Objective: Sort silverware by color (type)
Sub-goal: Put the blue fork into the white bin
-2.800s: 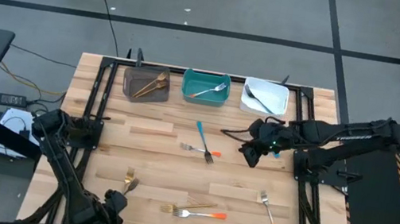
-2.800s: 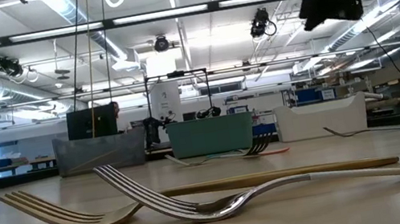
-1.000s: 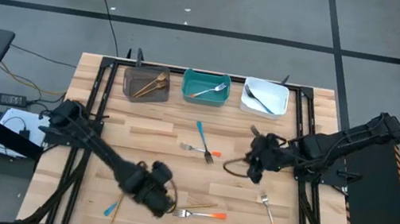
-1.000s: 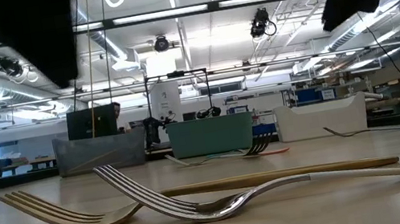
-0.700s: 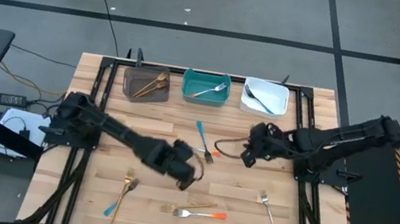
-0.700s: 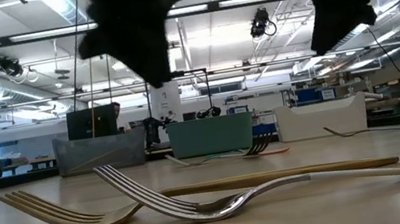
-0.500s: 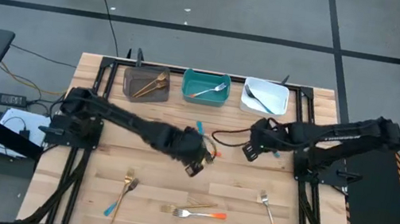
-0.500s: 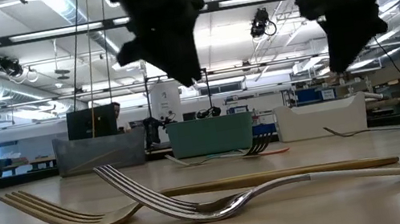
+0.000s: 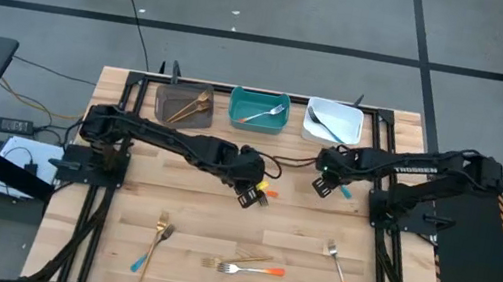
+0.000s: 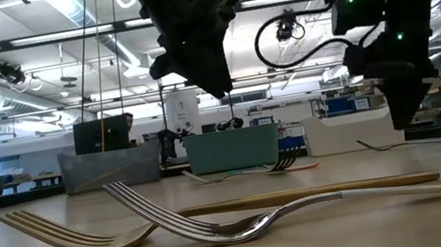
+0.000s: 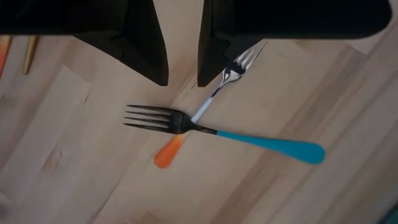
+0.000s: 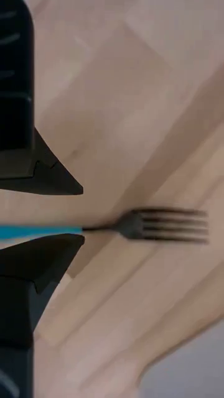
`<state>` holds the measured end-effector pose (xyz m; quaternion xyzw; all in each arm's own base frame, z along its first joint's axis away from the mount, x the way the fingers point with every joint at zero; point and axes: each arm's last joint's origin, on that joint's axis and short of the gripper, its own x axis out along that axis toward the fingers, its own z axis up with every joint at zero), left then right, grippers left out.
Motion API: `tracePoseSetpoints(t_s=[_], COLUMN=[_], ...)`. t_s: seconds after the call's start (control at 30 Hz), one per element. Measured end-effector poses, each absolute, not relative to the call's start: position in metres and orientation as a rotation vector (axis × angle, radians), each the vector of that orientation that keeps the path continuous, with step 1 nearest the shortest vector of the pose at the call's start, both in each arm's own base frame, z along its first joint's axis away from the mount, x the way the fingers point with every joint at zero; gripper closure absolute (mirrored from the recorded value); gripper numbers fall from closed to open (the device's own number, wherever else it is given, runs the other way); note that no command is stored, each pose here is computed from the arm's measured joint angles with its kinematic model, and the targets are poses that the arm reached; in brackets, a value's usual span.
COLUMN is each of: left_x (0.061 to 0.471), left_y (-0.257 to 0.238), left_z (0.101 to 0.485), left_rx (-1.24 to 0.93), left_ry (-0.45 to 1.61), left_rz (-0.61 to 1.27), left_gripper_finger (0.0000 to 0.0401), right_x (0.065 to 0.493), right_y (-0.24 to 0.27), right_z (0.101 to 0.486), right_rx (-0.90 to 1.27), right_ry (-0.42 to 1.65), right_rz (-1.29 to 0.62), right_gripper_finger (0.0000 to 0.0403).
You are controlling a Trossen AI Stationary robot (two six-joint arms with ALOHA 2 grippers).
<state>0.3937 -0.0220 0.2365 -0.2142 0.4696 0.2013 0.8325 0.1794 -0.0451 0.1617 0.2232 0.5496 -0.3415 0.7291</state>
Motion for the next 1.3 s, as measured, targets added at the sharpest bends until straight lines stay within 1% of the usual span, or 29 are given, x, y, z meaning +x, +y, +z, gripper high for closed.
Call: tracePoseSetpoints(t_s=[0.17, 0.33, 0.57, 0.77, 0.87, 0.93, 1.0, 1.03, 1.17, 1.3], left_x=[0.394, 0.394, 0.394, 0.394, 0.394, 0.394, 0.392, 0.392, 0.390, 0.389], left_y=[-0.018, -0.012, -0.005, 0.002, 0.006, 0.010, 0.015, 0.017, 0.027, 0.036], left_z=[0.237, 0.237, 0.237, 0.237, 0.236, 0.236, 0.236, 0.236, 0.235, 0.235], left_rx=[-0.454, -0.436, -0.440, -0.419, -0.419, -0.423, -0.427, -0.433, -0.462, -0.454], left_ry=[0.993, 0.995, 0.994, 0.997, 0.998, 1.003, 1.012, 1.018, 1.040, 1.049], left_rz=[0.431, 0.431, 0.444, 0.442, 0.452, 0.462, 0.473, 0.477, 0.464, 0.442], left_gripper_finger=[0.0306, 0.0306, 0.0306, 0.0306, 0.0306, 0.0306, 0.0306, 0.0306, 0.0306, 0.0306], right_x=[0.176, 0.179, 0.182, 0.186, 0.187, 0.186, 0.184, 0.184, 0.184, 0.182], right_y=[-0.059, -0.070, -0.072, -0.074, -0.074, -0.073, -0.073, -0.073, -0.072, -0.070], right_z=[0.158, 0.153, 0.139, 0.128, 0.127, 0.129, 0.130, 0.131, 0.133, 0.138], right_rx=[0.473, 0.485, 0.489, 0.482, 0.486, 0.493, 0.497, 0.493, 0.506, 0.562], right_ry=[1.223, 1.229, 1.315, 1.380, 1.380, 1.368, 1.358, 1.355, 1.351, 1.326], right_rz=[-0.764, -0.718, -0.696, -0.729, -0.727, -0.720, -0.711, -0.706, -0.682, -0.616], right_gripper_finger=[0.0285, 0.0285, 0.0285, 0.0288, 0.0309, 0.0338, 0.0375, 0.0386, 0.0388, 0.0396])
